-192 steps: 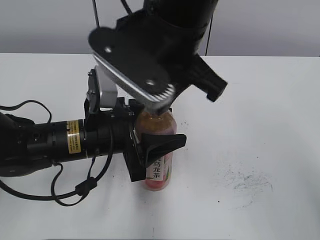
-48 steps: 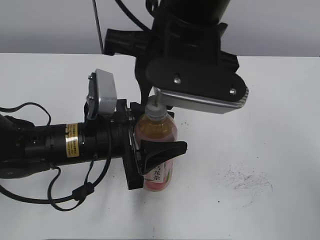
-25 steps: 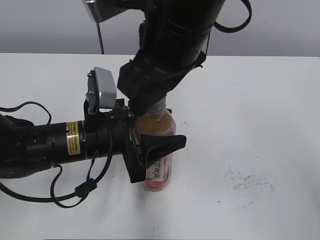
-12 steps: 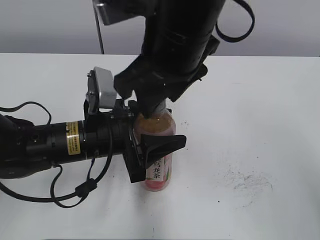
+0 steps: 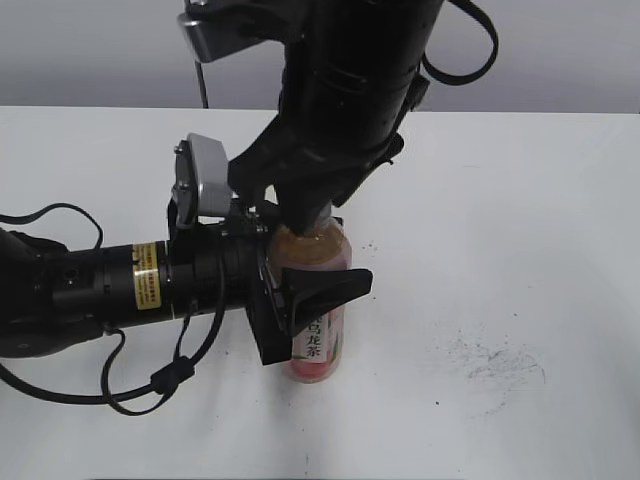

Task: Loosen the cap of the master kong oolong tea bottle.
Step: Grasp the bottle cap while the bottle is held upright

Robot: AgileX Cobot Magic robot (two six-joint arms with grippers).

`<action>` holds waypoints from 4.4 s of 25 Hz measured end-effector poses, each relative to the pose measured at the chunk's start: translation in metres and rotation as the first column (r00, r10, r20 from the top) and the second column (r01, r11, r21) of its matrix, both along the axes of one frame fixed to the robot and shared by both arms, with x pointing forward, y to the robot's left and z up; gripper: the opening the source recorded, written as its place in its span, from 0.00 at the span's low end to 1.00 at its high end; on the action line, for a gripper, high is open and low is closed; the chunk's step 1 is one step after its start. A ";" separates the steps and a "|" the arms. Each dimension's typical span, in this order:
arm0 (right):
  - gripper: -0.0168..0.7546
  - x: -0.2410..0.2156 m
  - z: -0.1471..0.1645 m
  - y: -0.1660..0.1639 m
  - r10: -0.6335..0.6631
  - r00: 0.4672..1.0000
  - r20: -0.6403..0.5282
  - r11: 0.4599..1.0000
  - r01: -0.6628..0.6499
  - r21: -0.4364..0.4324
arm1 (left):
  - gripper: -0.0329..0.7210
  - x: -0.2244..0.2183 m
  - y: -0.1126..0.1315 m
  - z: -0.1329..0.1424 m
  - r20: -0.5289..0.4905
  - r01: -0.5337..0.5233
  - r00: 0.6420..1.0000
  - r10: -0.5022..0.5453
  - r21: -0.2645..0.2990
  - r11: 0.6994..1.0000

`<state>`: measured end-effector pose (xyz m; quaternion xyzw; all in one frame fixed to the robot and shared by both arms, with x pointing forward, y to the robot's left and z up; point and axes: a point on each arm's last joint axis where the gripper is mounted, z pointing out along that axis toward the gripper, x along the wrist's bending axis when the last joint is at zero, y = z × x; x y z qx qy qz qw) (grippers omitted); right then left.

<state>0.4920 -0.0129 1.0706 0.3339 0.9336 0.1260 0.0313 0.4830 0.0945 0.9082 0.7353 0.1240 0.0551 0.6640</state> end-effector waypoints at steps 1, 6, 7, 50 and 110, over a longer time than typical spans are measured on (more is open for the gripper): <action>0.47 0.001 0.002 0.000 0.003 1.000 0.007 1.000 -0.003 0.003 | 0.63 0.000 0.000 0.000 0.000 0.000 1.000 0.000 0.000 1.000; 0.56 0.001 0.006 0.001 0.004 1.000 0.017 1.000 -0.004 0.009 | 0.63 0.000 0.000 0.000 0.000 0.000 1.000 0.000 0.000 1.000; 0.56 0.001 0.006 0.001 0.004 1.000 0.017 1.000 -0.004 0.009 | 0.63 0.000 0.000 0.000 0.000 0.000 1.000 0.000 0.000 1.000; 0.65 0.000 0.008 0.001 0.951 -0.308 0.027 -0.268 -0.863 -0.428 | 0.63 0.000 -0.001 0.000 0.000 -0.001 1.000 0.001 0.000 1.000; 0.27 -0.003 0.017 -0.002 0.936 0.316 0.156 0.348 -0.894 -0.282 | 0.63 0.001 0.000 0.000 -0.009 -0.015 1.000 0.014 0.000 1.000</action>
